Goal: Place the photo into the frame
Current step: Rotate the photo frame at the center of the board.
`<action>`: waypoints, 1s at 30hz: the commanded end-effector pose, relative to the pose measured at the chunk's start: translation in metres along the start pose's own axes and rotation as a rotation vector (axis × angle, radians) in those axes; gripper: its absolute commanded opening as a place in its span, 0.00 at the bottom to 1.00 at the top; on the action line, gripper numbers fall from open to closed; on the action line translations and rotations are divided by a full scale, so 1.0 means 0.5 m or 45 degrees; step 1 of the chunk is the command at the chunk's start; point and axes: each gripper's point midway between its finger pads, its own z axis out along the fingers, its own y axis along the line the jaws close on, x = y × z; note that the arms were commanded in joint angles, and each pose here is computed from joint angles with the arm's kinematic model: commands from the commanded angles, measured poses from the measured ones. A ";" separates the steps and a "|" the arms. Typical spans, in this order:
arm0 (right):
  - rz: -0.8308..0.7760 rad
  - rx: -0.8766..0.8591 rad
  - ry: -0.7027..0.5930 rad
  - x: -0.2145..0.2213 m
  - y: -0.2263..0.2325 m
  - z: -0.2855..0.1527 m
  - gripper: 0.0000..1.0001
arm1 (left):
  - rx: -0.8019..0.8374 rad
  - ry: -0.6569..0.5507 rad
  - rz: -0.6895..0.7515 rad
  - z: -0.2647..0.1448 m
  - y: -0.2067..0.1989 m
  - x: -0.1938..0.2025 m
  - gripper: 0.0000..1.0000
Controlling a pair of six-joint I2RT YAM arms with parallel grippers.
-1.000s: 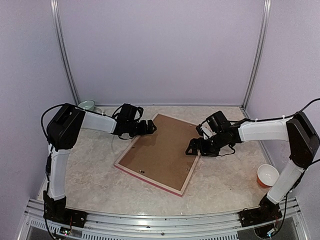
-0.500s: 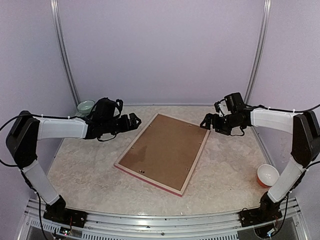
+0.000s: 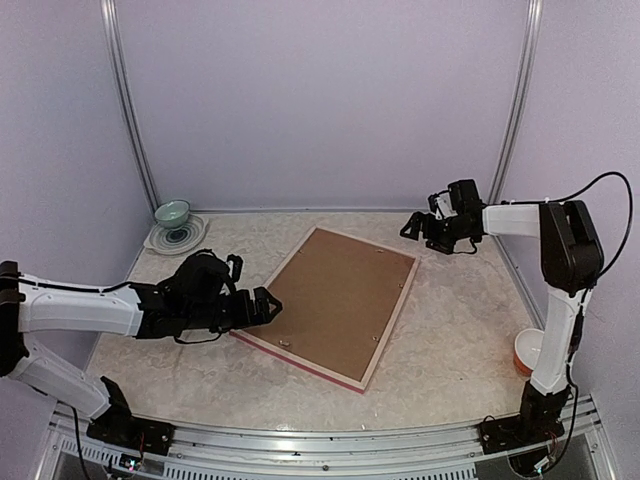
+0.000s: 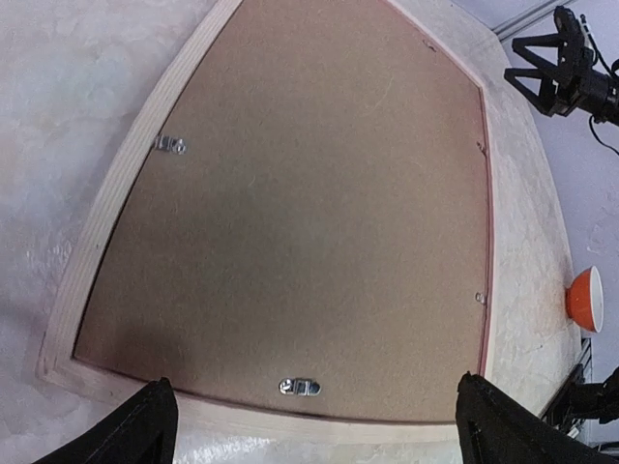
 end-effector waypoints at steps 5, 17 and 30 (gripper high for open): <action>-0.005 -0.131 0.049 -0.035 -0.003 0.061 0.99 | -0.031 0.091 -0.131 -0.032 0.027 0.093 0.99; -0.014 -0.187 0.150 0.010 -0.021 0.113 0.99 | -0.029 0.179 -0.137 0.001 0.035 0.136 0.99; 0.040 -0.269 0.209 0.090 -0.010 0.094 0.99 | -0.100 0.193 -0.111 0.065 0.062 0.133 0.99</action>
